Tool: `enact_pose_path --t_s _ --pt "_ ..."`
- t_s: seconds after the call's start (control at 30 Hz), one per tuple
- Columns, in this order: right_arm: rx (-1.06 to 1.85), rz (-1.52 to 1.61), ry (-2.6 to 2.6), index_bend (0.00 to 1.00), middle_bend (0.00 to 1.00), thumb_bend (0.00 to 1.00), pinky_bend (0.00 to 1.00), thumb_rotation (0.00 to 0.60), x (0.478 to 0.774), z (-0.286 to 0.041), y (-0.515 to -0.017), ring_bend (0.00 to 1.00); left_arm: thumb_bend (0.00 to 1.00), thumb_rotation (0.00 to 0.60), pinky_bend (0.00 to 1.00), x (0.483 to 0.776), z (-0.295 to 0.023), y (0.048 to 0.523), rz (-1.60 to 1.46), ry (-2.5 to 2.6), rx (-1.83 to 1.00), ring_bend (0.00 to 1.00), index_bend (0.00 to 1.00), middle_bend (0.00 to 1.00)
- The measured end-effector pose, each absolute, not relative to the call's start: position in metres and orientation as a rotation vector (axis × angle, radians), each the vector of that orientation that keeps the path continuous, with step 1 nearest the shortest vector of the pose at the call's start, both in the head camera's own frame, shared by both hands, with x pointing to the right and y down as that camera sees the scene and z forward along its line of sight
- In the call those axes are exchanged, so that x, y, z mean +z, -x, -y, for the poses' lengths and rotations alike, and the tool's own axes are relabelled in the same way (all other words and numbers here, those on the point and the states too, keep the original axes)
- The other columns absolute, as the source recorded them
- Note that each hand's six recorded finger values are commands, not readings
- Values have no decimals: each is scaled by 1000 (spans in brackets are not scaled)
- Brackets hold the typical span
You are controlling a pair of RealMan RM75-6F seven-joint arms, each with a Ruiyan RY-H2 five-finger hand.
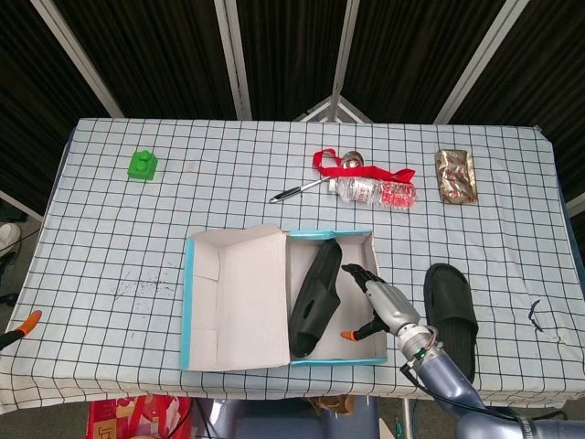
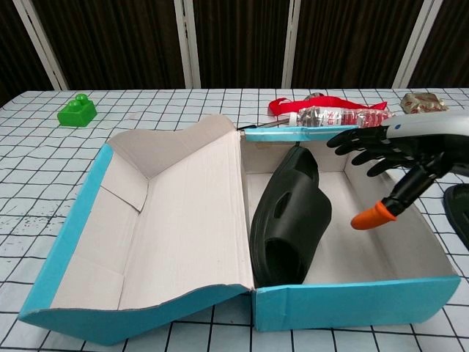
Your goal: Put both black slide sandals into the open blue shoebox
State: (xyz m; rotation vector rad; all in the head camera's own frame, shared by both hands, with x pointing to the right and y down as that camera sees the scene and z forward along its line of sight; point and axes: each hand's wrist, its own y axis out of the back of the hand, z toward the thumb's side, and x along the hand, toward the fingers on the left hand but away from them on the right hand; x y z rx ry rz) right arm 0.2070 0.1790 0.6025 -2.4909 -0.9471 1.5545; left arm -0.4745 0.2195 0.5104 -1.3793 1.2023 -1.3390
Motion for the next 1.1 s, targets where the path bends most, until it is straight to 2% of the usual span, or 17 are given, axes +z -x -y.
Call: enact_pose_path --t_s 0.3,0.4,0.73,1.1 --pt "1566 1058 2316 0 0 0 90 600 548 -147 -268 35 77 600 99 506 -218 475 -1225 1357 -1311 0 133 0" --pt "1610 1068 2170 0 0 0 90 600 540 -142 -300 34 77 600 99 507 -218 476 -1225 1357 -1314 0 133 0" --pt "1815 881 1840 0 0 0 90 600 558 -152 -388 34 77 600 99 512 -217 473 -1206 1356 -1309 0 131 0" --pt "2001 677 1841 0 0 0 90 600 578 -165 -437 34 77 600 99 515 -213 475 -1232 1361 -1299 0 131 0"
